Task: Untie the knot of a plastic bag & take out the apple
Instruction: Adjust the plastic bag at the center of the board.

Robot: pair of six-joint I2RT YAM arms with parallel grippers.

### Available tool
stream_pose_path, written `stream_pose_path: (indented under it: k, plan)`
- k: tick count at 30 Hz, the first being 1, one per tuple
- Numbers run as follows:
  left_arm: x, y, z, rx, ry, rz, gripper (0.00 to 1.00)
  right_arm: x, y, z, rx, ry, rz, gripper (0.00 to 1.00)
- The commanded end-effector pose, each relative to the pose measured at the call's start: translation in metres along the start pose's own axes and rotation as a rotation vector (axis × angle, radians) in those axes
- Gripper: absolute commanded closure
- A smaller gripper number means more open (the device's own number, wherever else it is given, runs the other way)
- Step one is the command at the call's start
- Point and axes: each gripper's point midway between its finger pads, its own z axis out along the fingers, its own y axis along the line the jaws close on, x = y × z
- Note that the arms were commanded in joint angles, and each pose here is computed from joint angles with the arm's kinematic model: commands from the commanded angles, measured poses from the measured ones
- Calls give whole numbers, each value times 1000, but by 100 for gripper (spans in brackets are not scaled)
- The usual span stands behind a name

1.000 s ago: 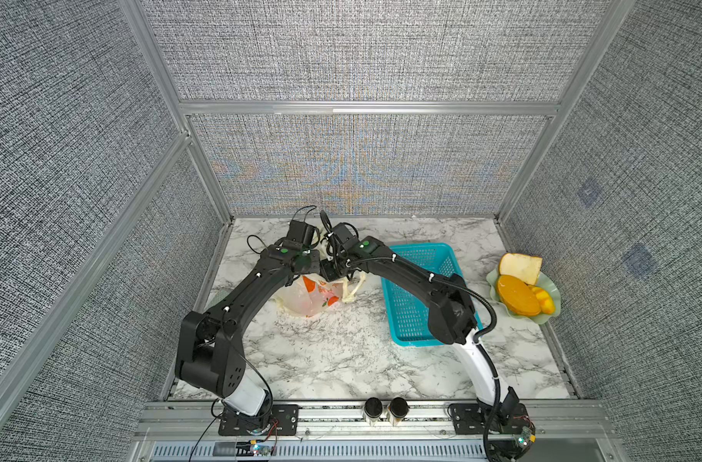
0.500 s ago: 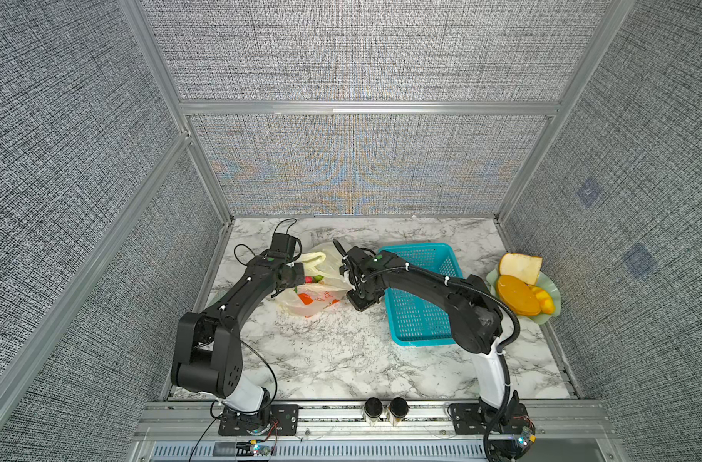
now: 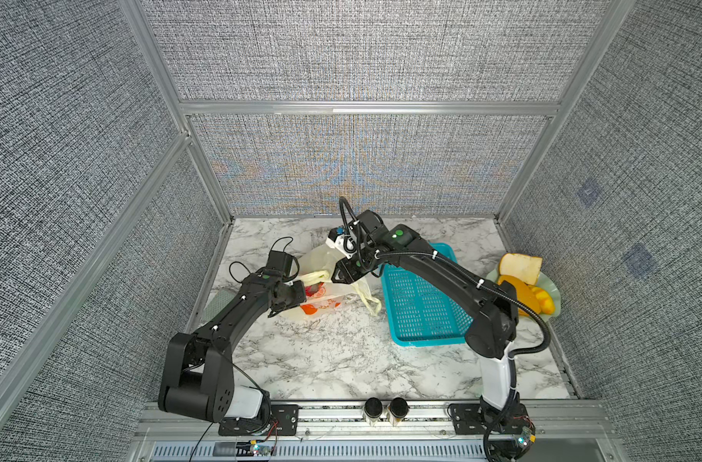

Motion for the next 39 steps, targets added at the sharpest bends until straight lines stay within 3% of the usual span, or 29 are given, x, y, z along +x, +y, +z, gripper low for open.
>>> stream_pose_path:
  k: [1, 7, 13, 17, 26, 30, 32, 36, 39]
  plan:
    - [12, -7, 2, 54, 41, -35, 100, 16, 25, 18, -108, 108, -7, 68]
    - [25, -4, 7, 65, 68, -55, 100, 56, 44, 30, -146, 225, -61, 69]
    - [14, -6, 3, 58, 35, -55, 100, 52, 54, 13, -194, 75, -73, 63]
    - [1, -12, -2, 67, 5, -49, 100, 51, 24, 33, -89, 105, -29, 64]
    - [-7, -19, -5, 85, -3, -34, 100, -8, -38, 87, 164, 19, 0, 65]
    - [-6, -18, -5, 83, -2, -33, 100, -16, -89, 106, 315, 29, 90, 65]
    - [-4, -18, -4, 85, 9, -31, 100, -29, -106, 103, 351, -24, 133, 65]
    - [4, -14, 1, 73, 42, -27, 100, -75, -124, 79, 437, -257, 129, 61]
    - [10, -11, 6, 64, 66, -26, 100, -102, -133, 60, 504, -376, 111, 52]
